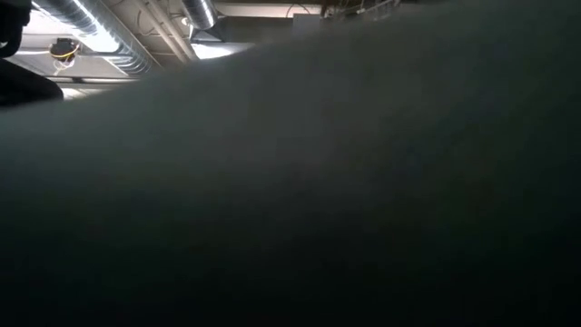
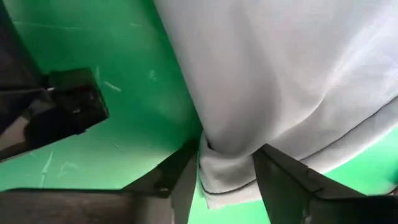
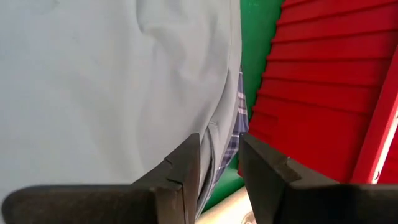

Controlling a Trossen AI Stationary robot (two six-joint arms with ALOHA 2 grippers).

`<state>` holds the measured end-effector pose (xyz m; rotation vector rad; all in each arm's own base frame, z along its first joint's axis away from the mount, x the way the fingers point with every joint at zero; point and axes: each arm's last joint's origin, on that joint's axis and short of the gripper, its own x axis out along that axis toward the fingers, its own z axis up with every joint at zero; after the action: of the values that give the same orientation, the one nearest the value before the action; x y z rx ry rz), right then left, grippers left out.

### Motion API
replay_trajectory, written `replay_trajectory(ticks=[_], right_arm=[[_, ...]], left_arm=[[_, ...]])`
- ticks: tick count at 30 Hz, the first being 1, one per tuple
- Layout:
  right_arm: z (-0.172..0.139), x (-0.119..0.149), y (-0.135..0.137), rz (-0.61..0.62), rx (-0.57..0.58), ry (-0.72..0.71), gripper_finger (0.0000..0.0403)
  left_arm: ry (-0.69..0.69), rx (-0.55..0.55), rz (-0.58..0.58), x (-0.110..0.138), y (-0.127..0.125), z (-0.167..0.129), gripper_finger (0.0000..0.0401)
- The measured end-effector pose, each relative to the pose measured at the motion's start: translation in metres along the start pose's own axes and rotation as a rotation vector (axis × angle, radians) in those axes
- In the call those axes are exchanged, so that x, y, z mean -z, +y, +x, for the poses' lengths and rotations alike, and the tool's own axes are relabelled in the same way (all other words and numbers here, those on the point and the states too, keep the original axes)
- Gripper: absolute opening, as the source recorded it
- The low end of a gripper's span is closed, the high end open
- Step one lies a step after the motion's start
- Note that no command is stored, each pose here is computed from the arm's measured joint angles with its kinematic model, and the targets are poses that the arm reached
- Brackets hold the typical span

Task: Fold Laundry from Bin
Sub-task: Fold the blue pants on top of the blue shirt

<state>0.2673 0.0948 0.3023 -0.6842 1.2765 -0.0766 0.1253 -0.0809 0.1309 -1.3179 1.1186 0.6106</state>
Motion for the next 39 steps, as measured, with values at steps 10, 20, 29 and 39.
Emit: replay_trajectory(ticks=[10, 20, 29, 39], right_arm=[[0.000, -0.002, 0.000, 0.009, 0.001, -0.015, 0.0111], [0.000, -0.004, 0.000, 0.019, 0.001, -0.032, 0.0111], [0.000, -0.008, 0.000, 0.044, 0.004, -0.075, 0.0111], [0.000, -0.016, -0.001, 0.093, 0.007, -0.141, 0.0111]], left_arm=[[0.003, 0.108, 0.065, 0.005, -0.008, 0.000, 0.0012], [0.054, 0.262, 0.115, 0.008, -0.018, -0.012, 0.0002], [-0.032, 0.550, 0.092, 0.006, -0.028, -0.042, 0.0001], [-0.264, 0.818, 0.130, -0.011, -0.051, -0.061, 0.0000]])
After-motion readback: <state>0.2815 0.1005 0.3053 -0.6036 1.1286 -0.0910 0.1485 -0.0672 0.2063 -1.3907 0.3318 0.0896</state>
